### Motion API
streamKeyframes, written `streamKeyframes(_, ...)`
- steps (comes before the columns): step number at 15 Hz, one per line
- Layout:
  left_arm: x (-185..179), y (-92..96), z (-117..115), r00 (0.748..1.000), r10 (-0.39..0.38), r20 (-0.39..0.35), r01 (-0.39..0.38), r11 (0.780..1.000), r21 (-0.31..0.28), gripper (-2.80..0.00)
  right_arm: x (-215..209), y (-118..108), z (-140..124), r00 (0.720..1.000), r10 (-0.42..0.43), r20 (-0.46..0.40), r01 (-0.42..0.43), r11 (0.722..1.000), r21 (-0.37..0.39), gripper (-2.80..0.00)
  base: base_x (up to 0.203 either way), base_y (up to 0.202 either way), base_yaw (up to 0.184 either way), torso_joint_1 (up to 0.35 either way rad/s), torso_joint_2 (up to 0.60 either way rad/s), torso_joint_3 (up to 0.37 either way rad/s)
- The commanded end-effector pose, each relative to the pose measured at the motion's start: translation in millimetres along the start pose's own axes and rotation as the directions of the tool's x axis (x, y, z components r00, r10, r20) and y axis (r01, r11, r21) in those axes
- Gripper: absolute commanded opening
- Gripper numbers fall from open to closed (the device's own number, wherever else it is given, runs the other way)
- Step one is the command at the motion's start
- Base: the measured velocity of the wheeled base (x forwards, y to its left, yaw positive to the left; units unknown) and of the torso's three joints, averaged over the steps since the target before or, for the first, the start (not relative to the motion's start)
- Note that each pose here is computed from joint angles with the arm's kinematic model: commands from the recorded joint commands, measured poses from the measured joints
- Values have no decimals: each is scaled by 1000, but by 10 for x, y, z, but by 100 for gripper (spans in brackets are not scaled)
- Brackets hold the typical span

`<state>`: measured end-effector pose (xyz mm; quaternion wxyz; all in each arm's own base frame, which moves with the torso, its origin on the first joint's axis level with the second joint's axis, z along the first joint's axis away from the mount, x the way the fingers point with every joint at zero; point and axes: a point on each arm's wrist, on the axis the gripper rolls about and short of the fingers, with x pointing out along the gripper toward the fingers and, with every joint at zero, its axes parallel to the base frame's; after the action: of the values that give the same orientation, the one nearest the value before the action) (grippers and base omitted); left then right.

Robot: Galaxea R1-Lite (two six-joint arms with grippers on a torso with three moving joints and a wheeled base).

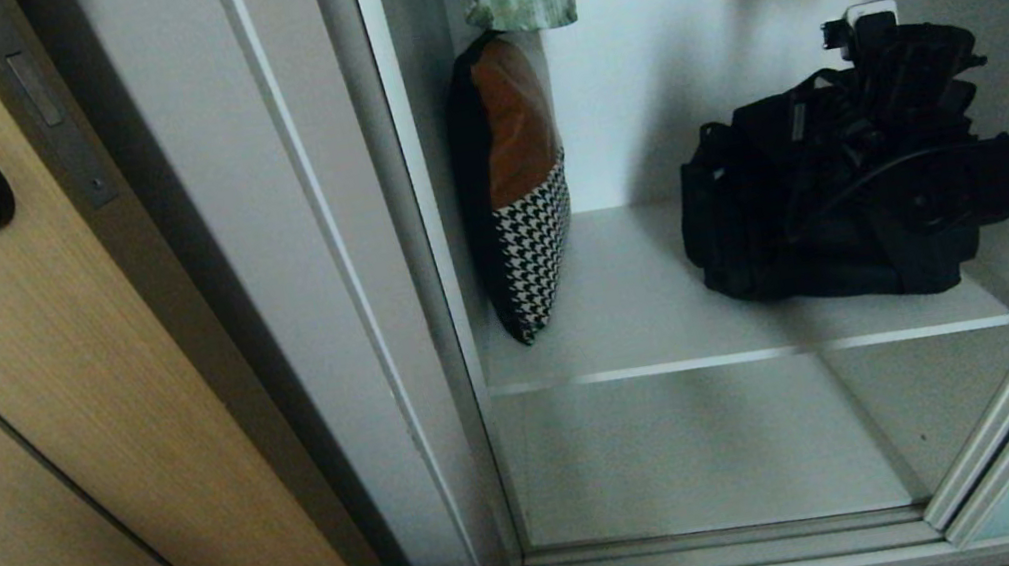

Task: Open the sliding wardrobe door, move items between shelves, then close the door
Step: Place the bag on the higher shelf

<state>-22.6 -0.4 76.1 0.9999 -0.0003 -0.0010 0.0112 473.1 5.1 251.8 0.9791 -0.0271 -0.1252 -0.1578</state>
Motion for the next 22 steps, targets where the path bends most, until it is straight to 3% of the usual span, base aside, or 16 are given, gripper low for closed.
streamKeyframes(1,1,0,0,1000,1,-1,-1,1000,1,-280,-6,0,30,1000,-7,20,7,1000,8,0,0,0,0,0,0,0)
streamKeyframes(7,1,0,0,1000,1,-2,-1,1000,1,-280,-93,85,-22,1000,31,1,-31,1000,6,0,0,0,0,0,0,0)
streamKeyframes(13,1,0,0,1000,1,-2,-1,1000,1,-280,-279,133,-610,986,72,-153,-79,996,-45,0,0,0,0,0,0,0)
streamKeyframes(15,1,0,1,1000,1,-1,-1,1000,1,-280,-384,225,-670,980,99,-173,-107,994,-38,0,0,0,0,0,0,0)
streamKeyframes(19,1,0,1,1000,1,0,-1,1000,1,-280,-662,285,-551,975,138,-177,-142,990,-13,0,0,0,0,0,0,0)
streamKeyframes(22,1,0,0,1000,1,-2,-1,1000,1,-280,-852,174,-241,983,134,-126,-134,991,4,0,0,0,0,0,0,0)
